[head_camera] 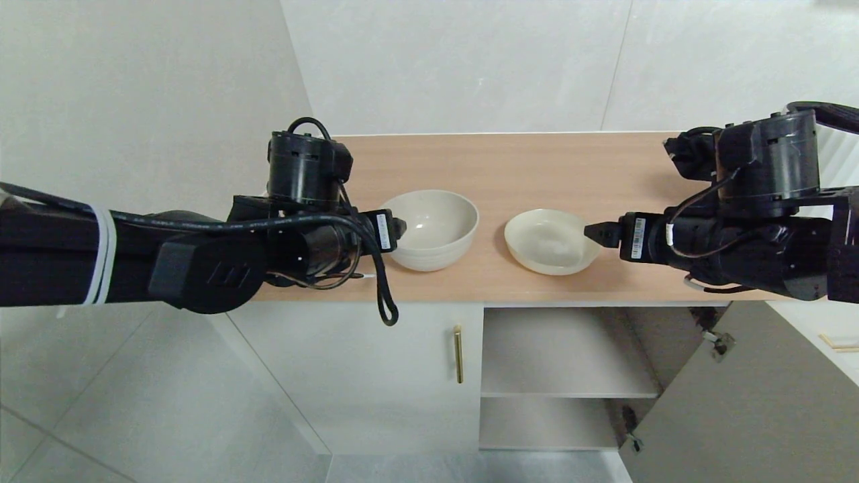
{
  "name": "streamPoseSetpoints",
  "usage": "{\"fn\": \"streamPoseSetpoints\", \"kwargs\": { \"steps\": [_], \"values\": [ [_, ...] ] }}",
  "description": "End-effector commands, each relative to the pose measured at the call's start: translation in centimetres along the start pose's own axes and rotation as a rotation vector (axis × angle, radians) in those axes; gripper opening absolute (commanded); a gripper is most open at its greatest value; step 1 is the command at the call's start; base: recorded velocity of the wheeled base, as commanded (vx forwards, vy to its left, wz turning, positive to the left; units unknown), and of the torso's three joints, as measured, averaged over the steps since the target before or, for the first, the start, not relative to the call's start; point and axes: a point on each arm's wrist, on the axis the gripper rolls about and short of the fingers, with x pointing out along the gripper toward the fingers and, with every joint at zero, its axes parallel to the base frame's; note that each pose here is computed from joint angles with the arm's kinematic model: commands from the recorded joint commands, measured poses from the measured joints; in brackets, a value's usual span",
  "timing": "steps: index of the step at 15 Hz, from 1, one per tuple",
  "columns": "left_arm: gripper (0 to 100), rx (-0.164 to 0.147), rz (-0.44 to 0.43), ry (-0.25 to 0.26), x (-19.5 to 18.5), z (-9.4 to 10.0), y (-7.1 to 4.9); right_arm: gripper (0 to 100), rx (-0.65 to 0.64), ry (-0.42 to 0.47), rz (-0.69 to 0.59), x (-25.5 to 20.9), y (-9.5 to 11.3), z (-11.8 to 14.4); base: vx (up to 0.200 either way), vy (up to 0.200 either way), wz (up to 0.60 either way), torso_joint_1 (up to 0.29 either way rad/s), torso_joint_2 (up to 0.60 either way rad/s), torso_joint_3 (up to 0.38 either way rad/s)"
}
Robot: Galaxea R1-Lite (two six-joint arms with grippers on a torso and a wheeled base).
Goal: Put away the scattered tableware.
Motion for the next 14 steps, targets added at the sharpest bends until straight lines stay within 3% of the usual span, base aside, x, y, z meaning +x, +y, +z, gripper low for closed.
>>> {"fn": "streamPoseSetpoints", "kwargs": {
  "steps": [1, 3, 5, 6, 11, 14],
  "values": [
    [0, 0.001, -0.006, 0.004, 0.0, -0.2, -0.2, 100, 0.002, -0.01, 0.005, -0.4, 0.0, 0.2, 0.0, 0.0, 0.0, 0.0, 0.0, 0.0],
    [0, -0.005, -0.007, 0.0, -0.2, -0.1, -0.2, 100, 0.003, -0.01, 0.002, -0.3, -0.1, 0.2, 0.0, 0.0, 0.0, 0.0, 0.0, 0.0],
    [0, -0.063, -0.022, -0.029, -1.5, 0.9, -0.2, 100, 0.0, -0.009, 0.0, -0.3, 0.0, 0.2, 0.0, 0.0, 0.0, 0.0, 0.0, 0.0],
    [0, -0.076, -0.036, -0.038, -2.7, 1.2, 0.0, 100, -0.001, -0.007, -0.001, -0.2, 0.0, 0.1, 0.0, 0.0, 0.0, 0.0, 0.0, 0.0],
    [0, -0.075, -0.201, -0.019, -6.9, 1.6, 0.6, 100, -0.011, 0.012, -0.052, 2.2, 0.5, -0.8, 0.0, 0.0, 0.0, 0.0, 0.0, 0.0],
    [0, -0.074, -0.236, -0.01, -7.3, 1.5, 0.7, 100, -0.016, 0.015, -0.077, 3.6, 0.8, -1.5, 0.0, 0.0, 0.0, 0.0, 0.0, 0.0]
  ]
}}
